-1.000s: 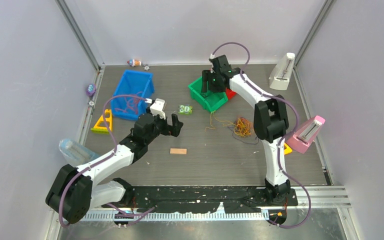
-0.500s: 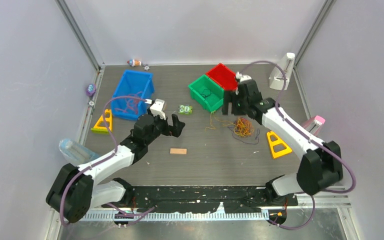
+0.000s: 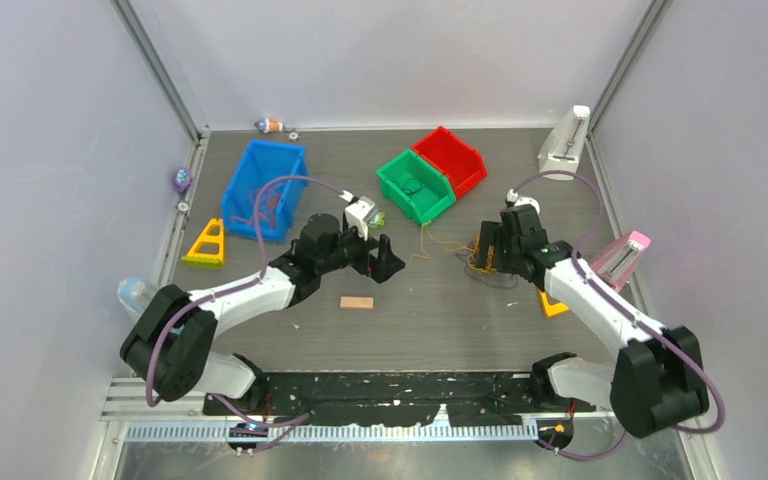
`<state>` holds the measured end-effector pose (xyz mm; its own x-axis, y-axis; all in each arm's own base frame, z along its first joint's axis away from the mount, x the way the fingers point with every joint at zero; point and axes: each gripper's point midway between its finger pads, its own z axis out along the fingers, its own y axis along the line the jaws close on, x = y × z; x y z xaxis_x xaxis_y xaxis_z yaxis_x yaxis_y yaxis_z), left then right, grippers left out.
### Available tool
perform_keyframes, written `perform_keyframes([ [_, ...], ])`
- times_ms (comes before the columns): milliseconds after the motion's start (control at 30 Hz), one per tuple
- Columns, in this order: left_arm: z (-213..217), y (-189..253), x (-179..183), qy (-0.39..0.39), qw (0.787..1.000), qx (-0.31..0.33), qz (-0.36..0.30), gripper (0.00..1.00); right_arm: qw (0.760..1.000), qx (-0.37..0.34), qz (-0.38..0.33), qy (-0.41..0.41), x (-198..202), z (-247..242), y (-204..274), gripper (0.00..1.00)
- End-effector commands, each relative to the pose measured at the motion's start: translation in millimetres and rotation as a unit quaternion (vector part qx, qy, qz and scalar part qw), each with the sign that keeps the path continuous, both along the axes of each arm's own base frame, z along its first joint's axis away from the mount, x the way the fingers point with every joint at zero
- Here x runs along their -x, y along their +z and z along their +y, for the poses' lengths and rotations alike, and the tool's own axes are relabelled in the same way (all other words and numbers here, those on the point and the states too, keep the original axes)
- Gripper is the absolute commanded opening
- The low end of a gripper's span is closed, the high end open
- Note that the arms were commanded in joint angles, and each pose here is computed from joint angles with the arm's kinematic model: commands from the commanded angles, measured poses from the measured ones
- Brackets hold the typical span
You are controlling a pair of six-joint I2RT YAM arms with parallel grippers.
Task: Untangle the cables
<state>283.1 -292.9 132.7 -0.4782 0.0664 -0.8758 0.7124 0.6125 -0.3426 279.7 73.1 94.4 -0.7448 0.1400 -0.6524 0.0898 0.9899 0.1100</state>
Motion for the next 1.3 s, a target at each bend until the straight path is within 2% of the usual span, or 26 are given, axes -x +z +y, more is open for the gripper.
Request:
perform_keyframes([
  [0,-6.1,15.9,0.8,-0.022,1.000,0.008,-0.019,0.92,1.000,-0.007,0.001,0.001,-25.4,9.4,-5.4,0.85],
  [67,-1.7,18.6,0.2,-0.010,1.000,0.010,-0.025,0.92,1.000,-0.012,0.017,0.008,-30.2,15.5,-15.5,0.81],
  [133,4.6,26.0,-1.1,0.005,0.999,0.024,-0.035,0.91,0.998,-0.036,0.033,0.032,-30.4,30.2,-25.0,0.74],
  [233,25.2,40.5,-3.7,0.044,0.995,0.062,-0.063,0.91,0.992,-0.081,0.043,0.086,-23.4,59.9,-30.6,0.53],
  [300,41.3,41.2,-9.1,0.082,0.991,0.069,-0.075,0.91,0.986,-0.100,0.037,0.132,-15.9,84.7,-25.7,0.46],
  [400,52.1,40.5,-12.6,0.108,0.989,0.062,-0.082,0.91,0.971,-0.108,0.020,0.213,3.0,125.1,-11.0,0.41],
  [500,54.4,40.2,-13.6,0.115,0.988,0.061,-0.083,0.90,0.966,-0.105,0.006,0.236,15.3,134.3,2.6,0.39],
  [567,55.6,40.3,-13.8,0.118,0.988,0.060,-0.084,0.90,0.971,-0.092,-0.001,0.220,18.1,124.5,7.1,0.40],
  [600,56.6,40.0,-13.8,0.121,0.987,0.058,-0.085,0.90,0.976,-0.078,-0.006,0.203,16.4,116.2,7.2,0.44],
  [633,58.0,39.9,-14.2,0.124,0.987,0.056,-0.086,0.90,0.979,-0.067,-0.007,0.191,19.3,107.9,8.7,0.50],
  [667,59.4,40.0,-14.6,0.127,0.987,0.055,-0.087,0.90,0.984,-0.051,-0.015,0.173,16.9,98.8,9.2,0.62],
  [733,61.1,40.5,-14.7,0.130,0.986,0.053,-0.088,0.90,0.987,-0.041,-0.032,0.154,19.4,86.7,15.5,0.76],
  [800,62.0,40.7,-14.6,0.132,0.986,0.049,-0.088,0.90,0.989,-0.032,-0.043,0.136,21.2,76.1,16.6,0.86],
  [867,62.2,40.8,-14.4,0.132,0.986,0.048,-0.087,0.90,0.991,-0.026,-0.057,0.121,21.0,67.8,19.0,0.90],
  [1067,56.4,38.1,-13.3,0.117,0.989,0.048,-0.080,0.90,0.987,-0.038,-0.078,0.137,13.3,74.9,18.6,0.90],
  [1267,39.7,30.4,-13.1,0.081,0.994,0.043,-0.054,0.90,0.981,-0.066,-0.048,0.177,3.3,103.1,3.4,0.86],
])
